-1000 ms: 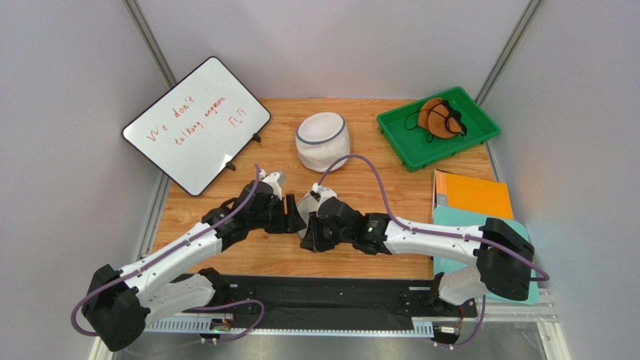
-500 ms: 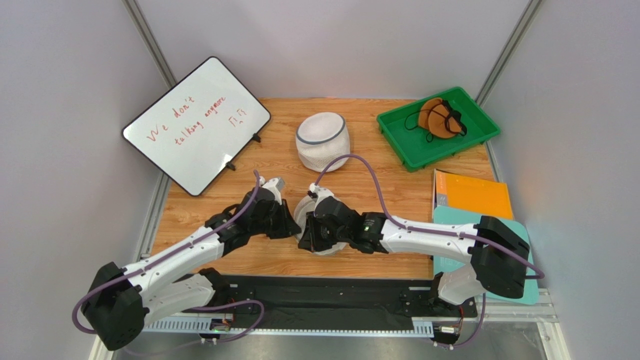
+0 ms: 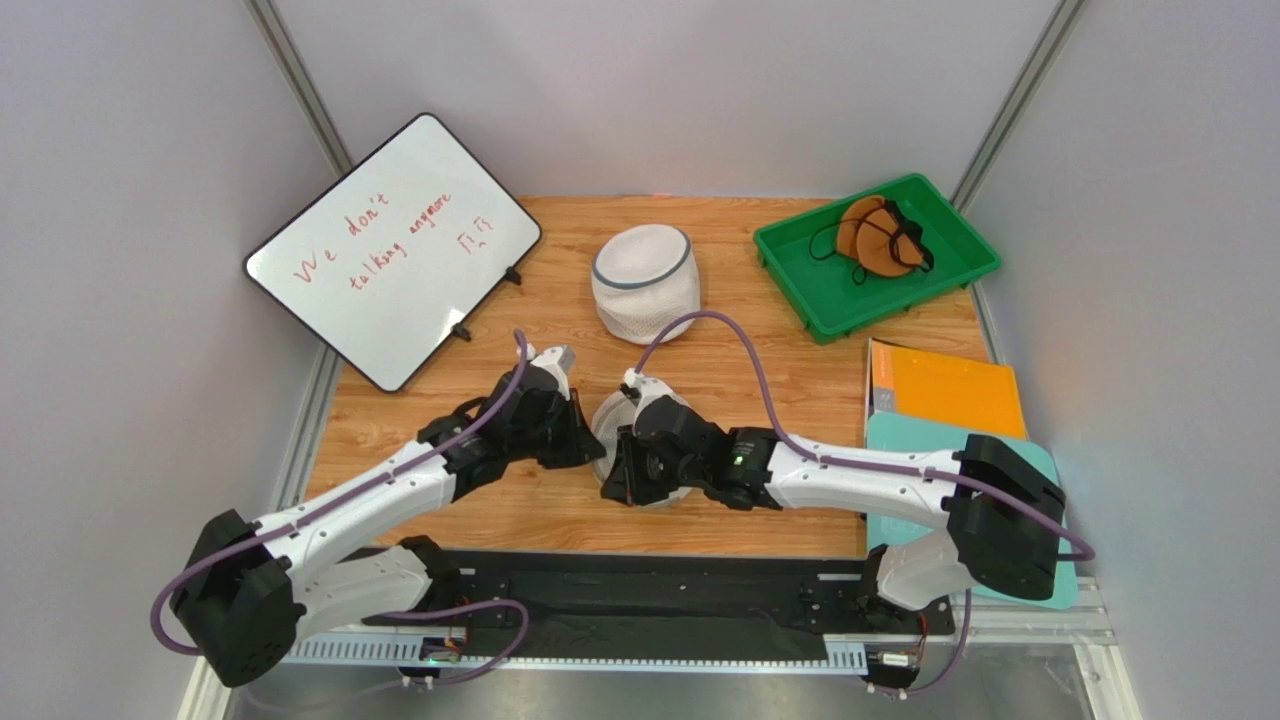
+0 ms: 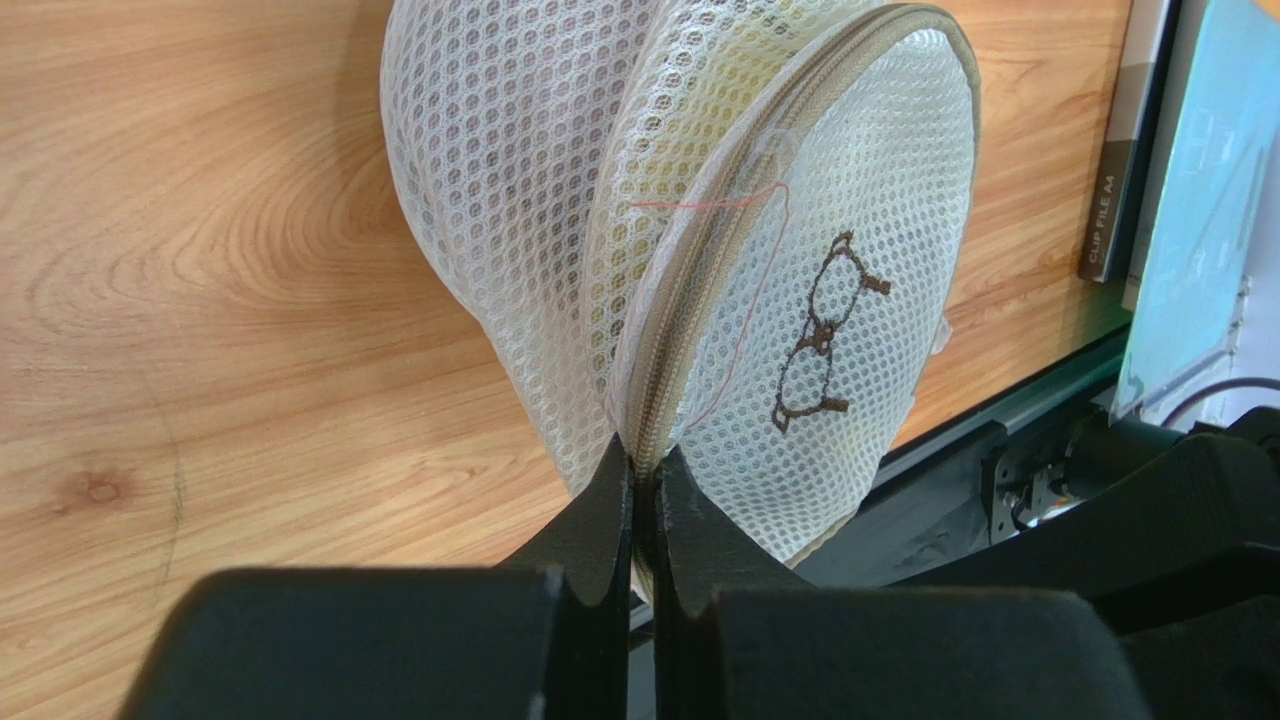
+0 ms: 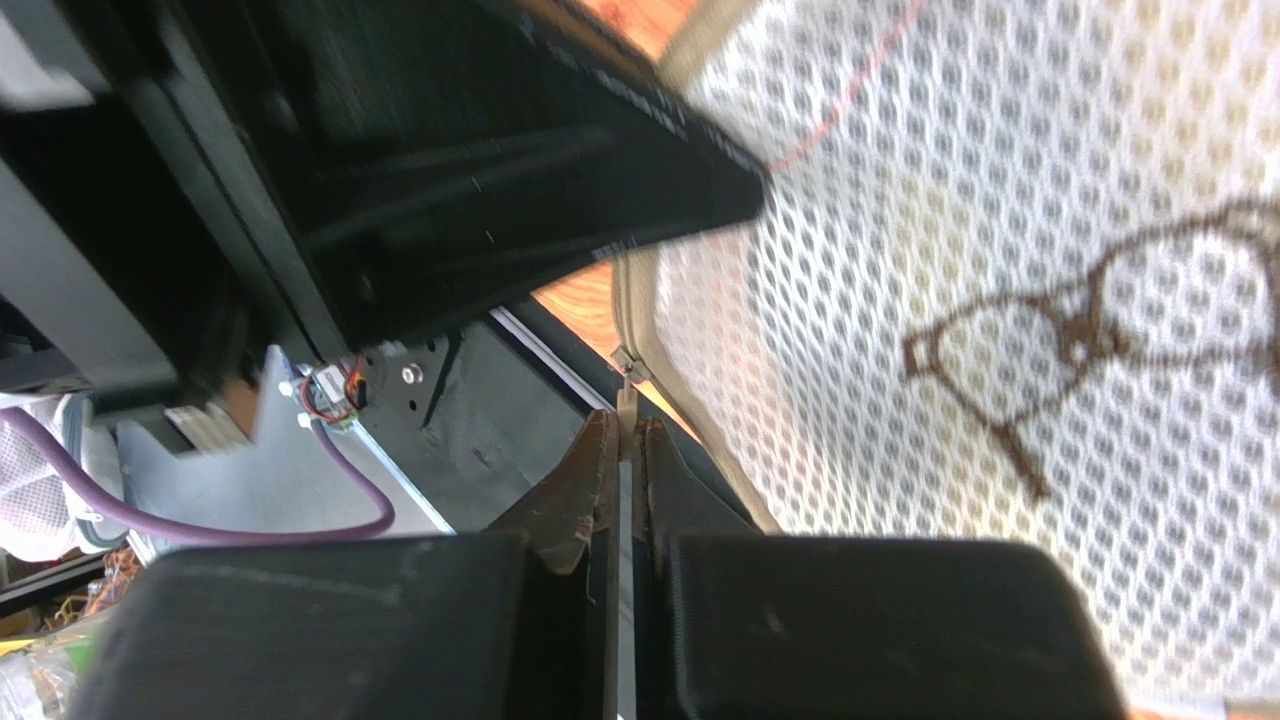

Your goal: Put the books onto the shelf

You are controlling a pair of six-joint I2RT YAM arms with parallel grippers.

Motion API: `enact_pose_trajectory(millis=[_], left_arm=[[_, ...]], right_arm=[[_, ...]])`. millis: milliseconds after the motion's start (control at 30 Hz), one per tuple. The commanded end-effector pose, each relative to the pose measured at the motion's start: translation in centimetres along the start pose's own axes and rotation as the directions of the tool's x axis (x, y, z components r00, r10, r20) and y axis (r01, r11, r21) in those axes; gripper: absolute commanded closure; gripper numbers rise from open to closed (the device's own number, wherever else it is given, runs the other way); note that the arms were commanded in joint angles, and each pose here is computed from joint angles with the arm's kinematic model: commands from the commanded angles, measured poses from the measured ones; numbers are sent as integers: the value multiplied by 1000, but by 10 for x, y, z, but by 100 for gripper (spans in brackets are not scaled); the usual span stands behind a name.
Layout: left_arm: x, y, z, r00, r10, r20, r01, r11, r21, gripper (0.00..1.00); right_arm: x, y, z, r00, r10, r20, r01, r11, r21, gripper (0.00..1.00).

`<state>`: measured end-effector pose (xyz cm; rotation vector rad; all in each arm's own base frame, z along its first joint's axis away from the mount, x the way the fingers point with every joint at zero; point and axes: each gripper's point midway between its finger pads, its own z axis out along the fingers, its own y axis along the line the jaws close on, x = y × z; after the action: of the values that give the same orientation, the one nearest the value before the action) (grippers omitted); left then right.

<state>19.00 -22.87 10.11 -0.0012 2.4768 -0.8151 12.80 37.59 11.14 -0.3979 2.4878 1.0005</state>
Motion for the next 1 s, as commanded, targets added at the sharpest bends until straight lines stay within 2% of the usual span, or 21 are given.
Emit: enact_pose_trajectory(millis=[0, 600, 667, 700, 800, 867, 967], left_arm=[[-25, -5, -2, 997, 41, 71, -39, 999, -31, 100], [-43, -10, -1, 995, 79, 68, -77, 997, -30, 99], [-40, -13, -2, 996, 77, 50, -77, 997, -14, 87], [-40, -14, -2, 996, 77, 47, -77, 997, -8, 69], [-35, -14, -4, 997, 60, 39, -60, 998, 0, 34], [-32, -14, -6, 997, 61, 42, -61, 998, 6, 29], [-23, -14, -9, 998, 55, 34, -56, 998, 11, 29]], right_arm=[[-4, 6, -12, 1000, 3, 31, -2, 999, -38, 100], [11, -17, -23, 999, 21, 27, -21, 1000, 15, 100], [10, -16, -23, 999, 19, 29, -20, 1000, 13, 100], [7, -13, -23, 999, 18, 34, -18, 1000, 7, 100], [4, -9, -21, 999, 10, 37, -10, 1000, 4, 100], [-1, -4, -21, 999, 3, 46, -2, 1000, -6, 100], [-6, 1, -17, 999, -7, 50, 7, 1000, -10, 100]])
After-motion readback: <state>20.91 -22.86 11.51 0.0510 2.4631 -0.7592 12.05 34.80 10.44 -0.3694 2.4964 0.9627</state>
